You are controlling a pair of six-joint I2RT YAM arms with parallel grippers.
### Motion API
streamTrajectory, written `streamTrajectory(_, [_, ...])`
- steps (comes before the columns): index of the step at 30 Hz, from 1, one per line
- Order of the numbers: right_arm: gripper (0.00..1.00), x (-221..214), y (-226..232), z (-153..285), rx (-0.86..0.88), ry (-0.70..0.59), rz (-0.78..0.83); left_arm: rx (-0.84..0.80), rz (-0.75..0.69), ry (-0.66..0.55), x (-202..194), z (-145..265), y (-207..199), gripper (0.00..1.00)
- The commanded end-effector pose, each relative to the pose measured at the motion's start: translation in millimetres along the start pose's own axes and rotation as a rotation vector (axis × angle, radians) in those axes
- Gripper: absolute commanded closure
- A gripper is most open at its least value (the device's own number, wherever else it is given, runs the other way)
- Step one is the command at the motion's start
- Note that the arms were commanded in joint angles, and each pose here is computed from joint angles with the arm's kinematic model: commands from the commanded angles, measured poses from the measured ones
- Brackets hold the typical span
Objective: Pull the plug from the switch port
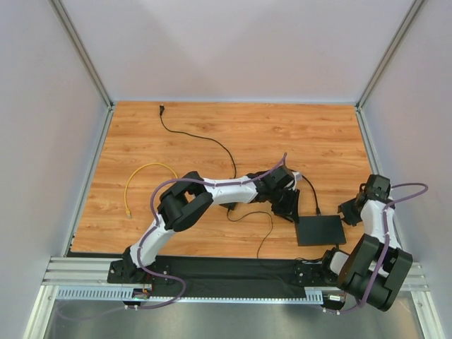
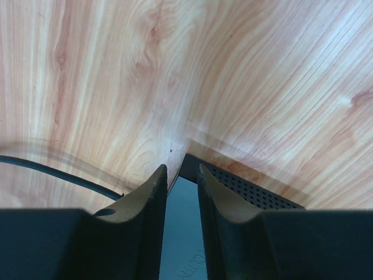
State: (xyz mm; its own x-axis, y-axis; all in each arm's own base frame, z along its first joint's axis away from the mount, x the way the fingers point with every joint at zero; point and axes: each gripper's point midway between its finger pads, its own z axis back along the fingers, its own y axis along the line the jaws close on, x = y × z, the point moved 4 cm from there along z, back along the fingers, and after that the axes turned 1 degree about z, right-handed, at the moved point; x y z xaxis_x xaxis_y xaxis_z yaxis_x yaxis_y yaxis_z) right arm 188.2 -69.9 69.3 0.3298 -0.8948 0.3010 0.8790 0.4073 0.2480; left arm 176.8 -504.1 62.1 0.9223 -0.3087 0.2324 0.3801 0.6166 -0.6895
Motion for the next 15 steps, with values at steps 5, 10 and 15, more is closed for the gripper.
streamTrajectory(5, [0.45, 18.0, -4.1, 23.8, -0.117, -0.143, 0.024, 0.104, -0.166, -0.139, 17.6, 56.7, -9.4, 0.55])
streamTrajectory(10, [0.36, 12.2, 6.0, 36.4, -0.094, -0.181, 0.069, -0.054, -0.279, -0.117, 44.9, 69.3, -46.1, 0.50])
streamTrajectory(15, [0.47, -16.9, 21.1, 50.1, -0.022, -0.109, 0.157, -0.287, -0.212, 0.010, 59.4, 42.5, -55.0, 0.43])
